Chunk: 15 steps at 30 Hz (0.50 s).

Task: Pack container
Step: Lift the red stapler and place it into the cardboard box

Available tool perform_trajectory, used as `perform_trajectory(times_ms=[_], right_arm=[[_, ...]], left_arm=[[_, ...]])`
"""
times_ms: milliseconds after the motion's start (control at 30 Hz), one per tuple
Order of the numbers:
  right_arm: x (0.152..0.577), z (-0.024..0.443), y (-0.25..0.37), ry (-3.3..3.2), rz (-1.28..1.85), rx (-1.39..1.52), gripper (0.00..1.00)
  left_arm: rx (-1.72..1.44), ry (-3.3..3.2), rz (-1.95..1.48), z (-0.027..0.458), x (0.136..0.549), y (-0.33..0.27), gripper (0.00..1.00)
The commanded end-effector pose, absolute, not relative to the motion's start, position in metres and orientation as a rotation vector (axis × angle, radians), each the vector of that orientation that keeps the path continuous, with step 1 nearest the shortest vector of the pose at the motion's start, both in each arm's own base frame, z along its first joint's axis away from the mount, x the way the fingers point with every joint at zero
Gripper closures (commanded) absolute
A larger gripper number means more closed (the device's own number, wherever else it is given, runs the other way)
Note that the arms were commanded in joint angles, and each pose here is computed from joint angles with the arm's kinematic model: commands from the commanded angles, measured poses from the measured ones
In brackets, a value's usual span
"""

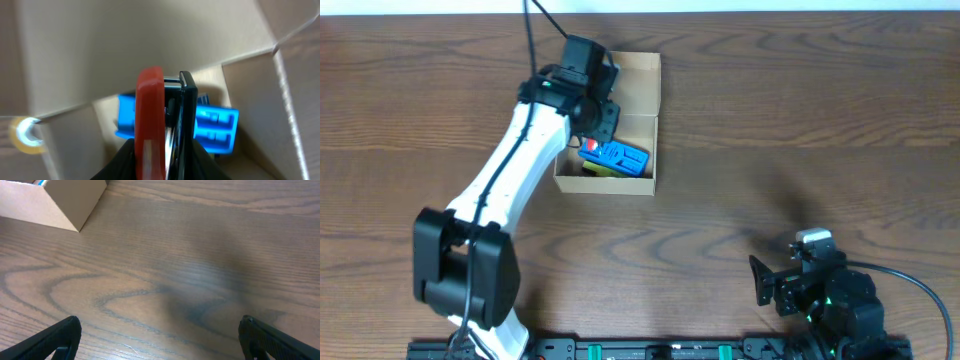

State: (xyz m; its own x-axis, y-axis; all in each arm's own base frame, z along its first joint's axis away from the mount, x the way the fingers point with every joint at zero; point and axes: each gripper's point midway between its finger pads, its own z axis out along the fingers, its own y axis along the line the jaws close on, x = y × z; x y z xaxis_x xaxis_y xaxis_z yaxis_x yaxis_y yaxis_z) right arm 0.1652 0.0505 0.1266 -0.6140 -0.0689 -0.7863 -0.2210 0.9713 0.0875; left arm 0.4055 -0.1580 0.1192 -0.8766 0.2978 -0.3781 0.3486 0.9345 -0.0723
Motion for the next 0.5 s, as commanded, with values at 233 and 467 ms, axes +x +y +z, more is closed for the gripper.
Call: perform_trajectory(times_ms=[233, 467], right_arm=[[0.166, 0.127, 0.048, 2.227, 0.214, -0.175, 0.01], [0.166, 0.127, 0.048, 2.227, 0.214, -0.175, 0.01]], left_arm=[[0.609, 2.827, -0.157, 0.093, 0.386, -0.167, 0.81], [0.624, 2.852, -0.15, 0.084, 0.384, -0.166, 0.81]])
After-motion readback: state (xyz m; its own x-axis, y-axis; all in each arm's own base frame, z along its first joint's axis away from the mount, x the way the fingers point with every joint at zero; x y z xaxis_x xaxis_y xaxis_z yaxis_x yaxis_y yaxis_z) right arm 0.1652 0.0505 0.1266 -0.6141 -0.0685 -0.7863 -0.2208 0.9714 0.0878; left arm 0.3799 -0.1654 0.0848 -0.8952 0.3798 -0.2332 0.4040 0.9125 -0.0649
